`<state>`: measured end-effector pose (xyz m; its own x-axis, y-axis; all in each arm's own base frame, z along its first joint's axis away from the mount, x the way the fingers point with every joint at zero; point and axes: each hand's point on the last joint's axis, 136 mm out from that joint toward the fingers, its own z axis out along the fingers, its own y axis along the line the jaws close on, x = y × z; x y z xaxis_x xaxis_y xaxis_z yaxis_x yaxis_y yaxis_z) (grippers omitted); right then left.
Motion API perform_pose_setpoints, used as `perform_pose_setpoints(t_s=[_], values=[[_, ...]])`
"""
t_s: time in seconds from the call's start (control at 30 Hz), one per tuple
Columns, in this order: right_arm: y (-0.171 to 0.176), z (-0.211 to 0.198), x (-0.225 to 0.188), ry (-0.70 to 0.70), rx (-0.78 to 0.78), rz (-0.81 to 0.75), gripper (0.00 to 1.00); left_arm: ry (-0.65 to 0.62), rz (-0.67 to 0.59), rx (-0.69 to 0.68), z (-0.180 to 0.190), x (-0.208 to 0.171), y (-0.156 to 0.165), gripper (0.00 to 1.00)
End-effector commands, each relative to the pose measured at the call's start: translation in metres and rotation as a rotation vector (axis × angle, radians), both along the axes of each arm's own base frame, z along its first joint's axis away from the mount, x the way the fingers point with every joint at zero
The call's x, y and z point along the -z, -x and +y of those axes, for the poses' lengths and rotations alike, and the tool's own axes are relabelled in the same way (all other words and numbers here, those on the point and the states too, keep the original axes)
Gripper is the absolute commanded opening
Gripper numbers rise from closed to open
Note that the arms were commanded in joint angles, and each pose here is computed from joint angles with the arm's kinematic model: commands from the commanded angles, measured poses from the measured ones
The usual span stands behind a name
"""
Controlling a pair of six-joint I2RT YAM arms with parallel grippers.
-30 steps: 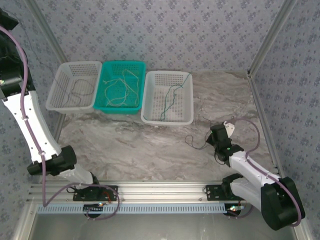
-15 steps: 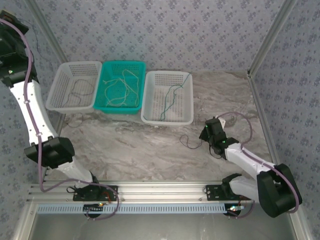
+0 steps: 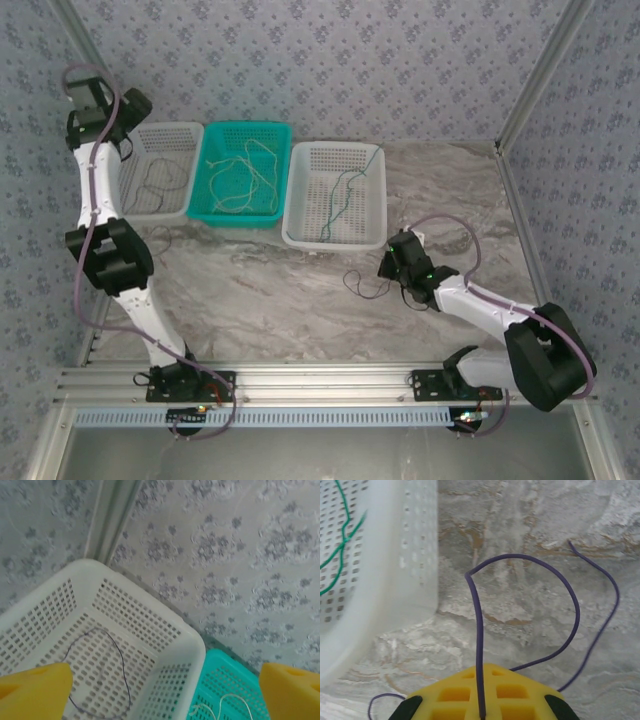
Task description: Untangle the cables
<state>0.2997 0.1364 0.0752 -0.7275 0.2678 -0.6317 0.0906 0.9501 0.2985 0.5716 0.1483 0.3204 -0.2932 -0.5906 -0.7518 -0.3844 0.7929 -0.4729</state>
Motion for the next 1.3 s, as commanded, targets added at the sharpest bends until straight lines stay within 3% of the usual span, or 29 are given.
perform_pose_setpoints(t_s=[0.0, 0.1, 0.23, 0.4, 0.5, 0.7, 0.83, 1.0, 1.27], values=[[-0.001, -0.001, -0.005, 0.029, -0.006, -0.005, 0.0, -0.052, -0.164, -0.085, 0.004, -0.078, 0.044, 0.97], [-0.001, 0.0, -0.006, 0.029, -0.013, -0.011, 0.0, -0.033, -0.222, -0.183, 0.004, -0.09, 0.092, 0.95], [-0.002, 0.003, -0.01, 0.015, -0.022, -0.019, 0.0, 0.015, -0.211, -0.318, 0.0, -0.071, 0.169, 0.92], [-0.001, 0.008, -0.017, 0.029, -0.082, -0.029, 0.0, 0.068, -0.077, -0.481, -0.002, 0.005, 0.263, 0.91], [0.0, 0.011, -0.022, 0.026, -0.106, -0.035, 0.0, 0.139, -0.051, -0.491, -0.002, 0.049, 0.288, 0.9], [0.004, 0.014, -0.028, -0.001, -0.115, -0.053, 0.0, 0.334, 0.039, -0.318, -0.015, 0.12, 0.267, 0.91], [0.008, 0.016, -0.027, -0.002, -0.14, -0.04, 0.0, 0.217, 0.159, -0.431, 0.012, 0.15, 0.276, 0.92], [0.017, 0.018, -0.03, -0.004, -0.159, -0.006, 0.0, 0.051, 0.187, -0.531, 0.052, 0.161, 0.27, 0.97], [0.023, 0.016, -0.046, -0.009, -0.121, -0.018, 0.0, 0.199, 0.134, -0.489, 0.082, 0.186, 0.234, 0.95]])
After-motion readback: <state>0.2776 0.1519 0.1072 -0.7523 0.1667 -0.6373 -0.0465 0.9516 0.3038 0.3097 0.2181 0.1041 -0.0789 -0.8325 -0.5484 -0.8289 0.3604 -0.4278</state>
